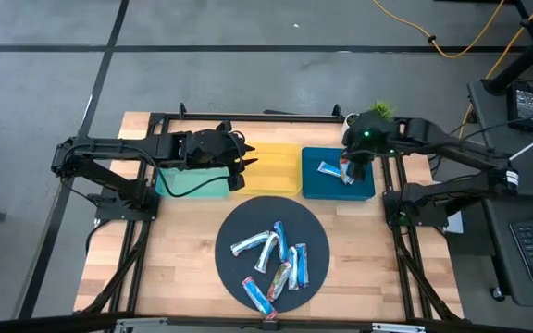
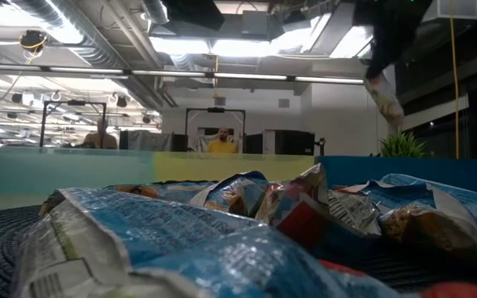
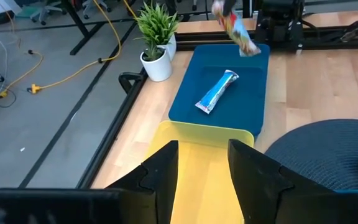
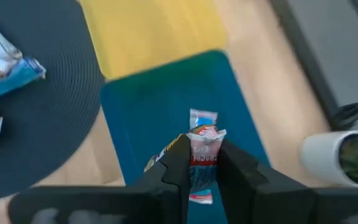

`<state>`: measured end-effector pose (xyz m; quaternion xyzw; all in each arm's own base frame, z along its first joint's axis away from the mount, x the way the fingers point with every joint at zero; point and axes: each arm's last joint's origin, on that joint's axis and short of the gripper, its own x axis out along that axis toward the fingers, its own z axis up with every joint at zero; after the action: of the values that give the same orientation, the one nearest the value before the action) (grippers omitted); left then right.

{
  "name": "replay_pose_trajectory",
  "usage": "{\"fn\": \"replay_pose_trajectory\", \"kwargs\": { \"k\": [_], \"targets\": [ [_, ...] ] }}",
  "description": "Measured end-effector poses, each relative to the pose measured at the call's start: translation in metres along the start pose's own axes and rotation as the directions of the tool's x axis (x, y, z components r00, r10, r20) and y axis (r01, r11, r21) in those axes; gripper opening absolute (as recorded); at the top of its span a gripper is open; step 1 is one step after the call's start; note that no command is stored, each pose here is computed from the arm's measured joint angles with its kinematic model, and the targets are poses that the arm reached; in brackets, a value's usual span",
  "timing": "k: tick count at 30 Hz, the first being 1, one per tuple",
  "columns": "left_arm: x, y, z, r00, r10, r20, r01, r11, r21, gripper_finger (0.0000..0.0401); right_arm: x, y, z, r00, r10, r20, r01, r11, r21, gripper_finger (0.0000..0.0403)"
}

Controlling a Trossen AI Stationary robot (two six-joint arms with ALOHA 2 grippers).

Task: Pick and place Granola Bars by type
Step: Put the red granola bar into the blue bin

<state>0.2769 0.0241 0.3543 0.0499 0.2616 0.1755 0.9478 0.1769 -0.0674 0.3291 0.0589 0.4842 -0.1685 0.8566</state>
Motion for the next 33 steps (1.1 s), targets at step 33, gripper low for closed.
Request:
{"fn": "replay_pose_trajectory", "kwargs": {
  "k": [33],
  "targets": [
    [0.000, -0.001, 0.000, 1.000, -0.008, 0.000, 0.008, 0.999, -0.037, 0.0128, 0.122, -0.009, 0.012, 0.963, 0.119, -0.242, -0.153, 0.981, -0.123, 0.0070]
  ]
}}
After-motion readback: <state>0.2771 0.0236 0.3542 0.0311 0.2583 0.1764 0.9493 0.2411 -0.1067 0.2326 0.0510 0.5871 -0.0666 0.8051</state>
